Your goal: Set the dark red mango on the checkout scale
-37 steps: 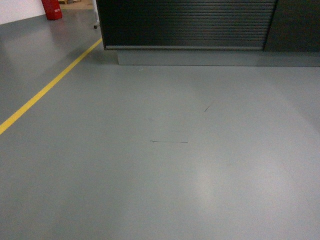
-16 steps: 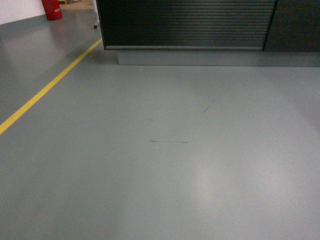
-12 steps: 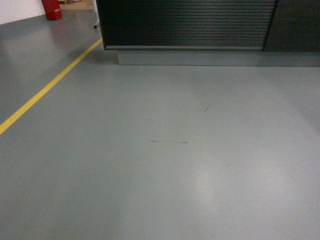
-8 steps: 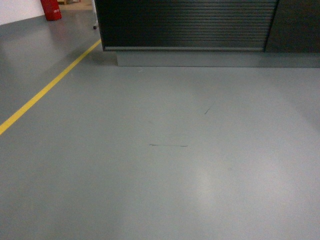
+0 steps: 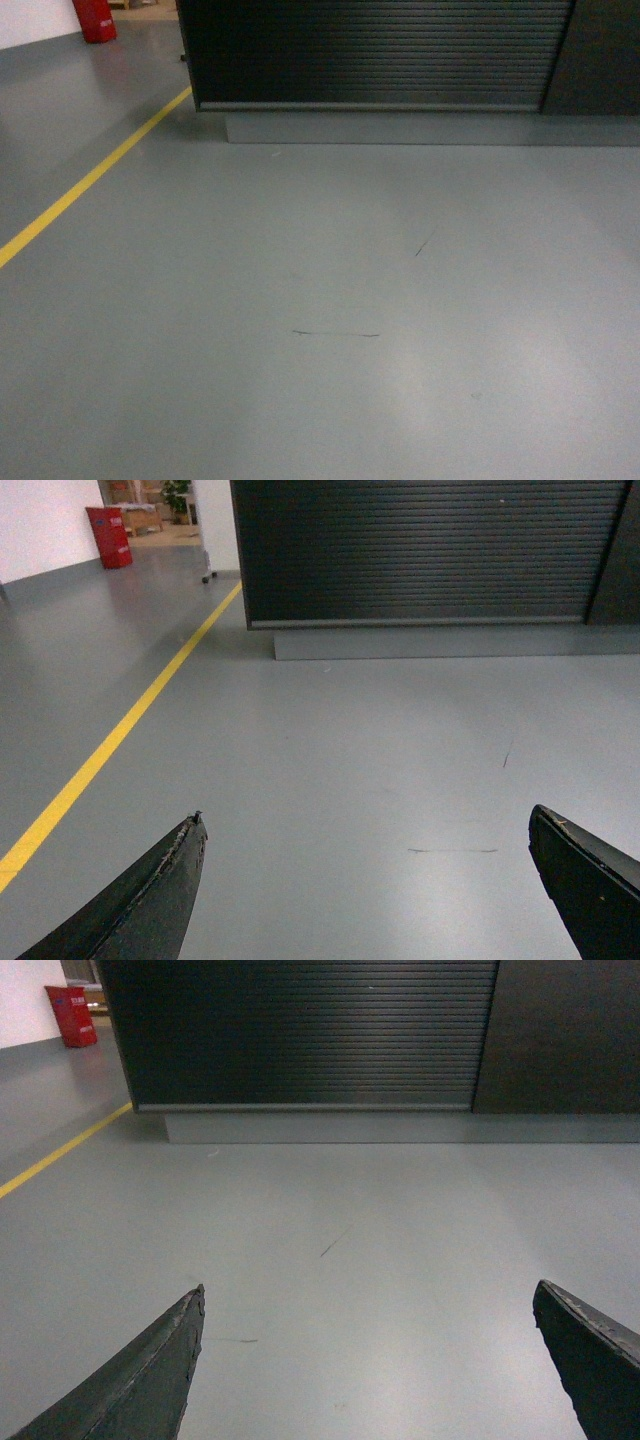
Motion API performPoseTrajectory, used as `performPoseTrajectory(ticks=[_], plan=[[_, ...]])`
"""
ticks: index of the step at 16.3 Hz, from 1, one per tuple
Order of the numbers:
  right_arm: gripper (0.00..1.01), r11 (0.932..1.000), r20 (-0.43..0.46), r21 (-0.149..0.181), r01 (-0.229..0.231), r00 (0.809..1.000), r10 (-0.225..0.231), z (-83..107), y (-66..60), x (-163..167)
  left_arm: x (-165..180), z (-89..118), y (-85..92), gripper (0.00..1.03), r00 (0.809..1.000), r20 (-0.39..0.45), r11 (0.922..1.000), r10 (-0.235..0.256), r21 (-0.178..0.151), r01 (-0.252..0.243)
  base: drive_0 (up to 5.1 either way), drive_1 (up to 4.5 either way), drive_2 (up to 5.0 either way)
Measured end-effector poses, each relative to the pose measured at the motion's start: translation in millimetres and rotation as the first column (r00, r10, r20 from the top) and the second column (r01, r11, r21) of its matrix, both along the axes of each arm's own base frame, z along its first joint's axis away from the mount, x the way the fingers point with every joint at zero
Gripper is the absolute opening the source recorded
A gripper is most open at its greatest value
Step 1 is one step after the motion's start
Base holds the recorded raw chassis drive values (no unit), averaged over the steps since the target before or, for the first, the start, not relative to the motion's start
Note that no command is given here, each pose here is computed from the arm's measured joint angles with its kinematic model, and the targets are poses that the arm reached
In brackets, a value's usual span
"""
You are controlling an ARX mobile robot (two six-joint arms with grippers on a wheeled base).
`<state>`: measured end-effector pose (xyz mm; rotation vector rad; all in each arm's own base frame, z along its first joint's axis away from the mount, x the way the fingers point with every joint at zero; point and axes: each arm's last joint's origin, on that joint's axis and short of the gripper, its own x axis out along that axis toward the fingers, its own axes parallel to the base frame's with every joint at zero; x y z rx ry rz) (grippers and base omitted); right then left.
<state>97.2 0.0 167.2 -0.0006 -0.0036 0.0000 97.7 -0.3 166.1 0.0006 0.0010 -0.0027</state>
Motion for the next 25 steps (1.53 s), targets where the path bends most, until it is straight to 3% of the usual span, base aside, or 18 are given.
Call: performPoseTrajectory(ticks=[25], plan=[[0.98, 1.0000, 0.000, 0.000, 0.001, 1.000, -0.001, 0.0, 0.0, 0.0, 0.0, -0.1, 0.0, 0.98, 1.000, -0.001, 1.0000, 0.000, 0.000, 0.000, 0.0, 4.31, -4.3]])
